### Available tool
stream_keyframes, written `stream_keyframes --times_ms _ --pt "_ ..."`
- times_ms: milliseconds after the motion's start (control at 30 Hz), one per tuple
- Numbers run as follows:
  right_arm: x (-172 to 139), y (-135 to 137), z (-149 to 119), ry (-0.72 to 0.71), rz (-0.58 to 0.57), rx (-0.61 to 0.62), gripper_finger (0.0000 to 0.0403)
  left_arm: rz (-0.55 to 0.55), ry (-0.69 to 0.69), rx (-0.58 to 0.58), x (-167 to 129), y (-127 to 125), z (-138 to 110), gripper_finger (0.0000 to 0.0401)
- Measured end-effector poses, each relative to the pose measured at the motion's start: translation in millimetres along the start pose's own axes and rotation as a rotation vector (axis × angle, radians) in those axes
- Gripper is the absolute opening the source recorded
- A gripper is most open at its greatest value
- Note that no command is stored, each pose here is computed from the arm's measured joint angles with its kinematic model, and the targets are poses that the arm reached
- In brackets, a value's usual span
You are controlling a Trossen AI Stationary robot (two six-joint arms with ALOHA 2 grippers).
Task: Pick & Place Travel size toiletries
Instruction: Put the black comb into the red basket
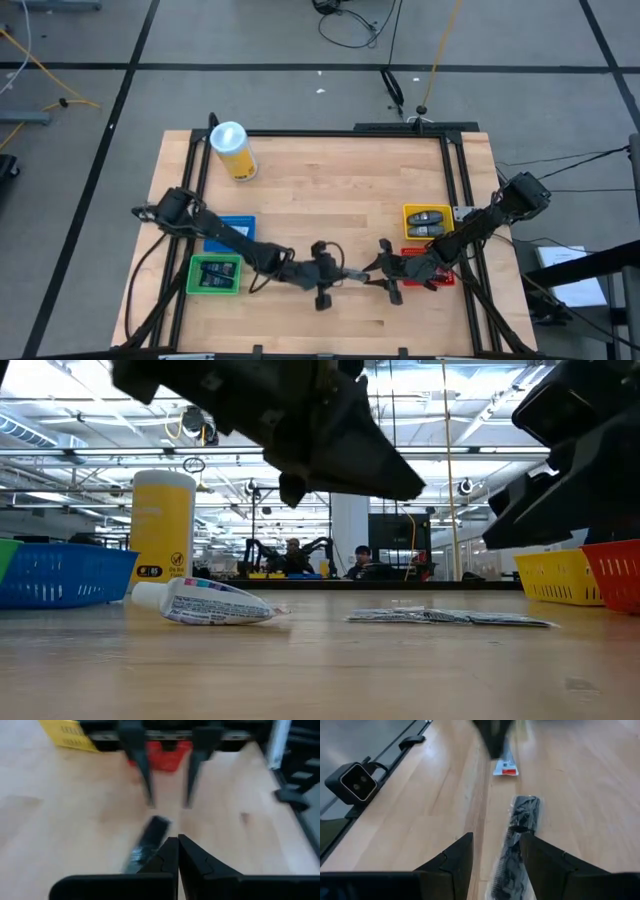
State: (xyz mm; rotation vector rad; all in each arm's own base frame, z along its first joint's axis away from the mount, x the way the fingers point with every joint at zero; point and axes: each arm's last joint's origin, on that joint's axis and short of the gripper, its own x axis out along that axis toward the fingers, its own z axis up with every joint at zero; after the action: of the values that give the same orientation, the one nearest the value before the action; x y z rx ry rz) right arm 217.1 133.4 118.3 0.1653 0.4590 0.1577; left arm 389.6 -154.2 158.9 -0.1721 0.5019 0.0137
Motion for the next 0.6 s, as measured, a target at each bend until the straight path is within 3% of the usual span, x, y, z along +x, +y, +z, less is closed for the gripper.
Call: stream_keyframes --times_ms 333,600 --pt "9 -7 5 0.111 -0.037 0.040 0.0155 -0.021 0.022 -0.063 25 -11 -30 0.0004" --pt "13 -28 4 0.201 -0.096 0.205 0.0173 0.005 0.095 -0.027 27 -13 -28 0.0004"
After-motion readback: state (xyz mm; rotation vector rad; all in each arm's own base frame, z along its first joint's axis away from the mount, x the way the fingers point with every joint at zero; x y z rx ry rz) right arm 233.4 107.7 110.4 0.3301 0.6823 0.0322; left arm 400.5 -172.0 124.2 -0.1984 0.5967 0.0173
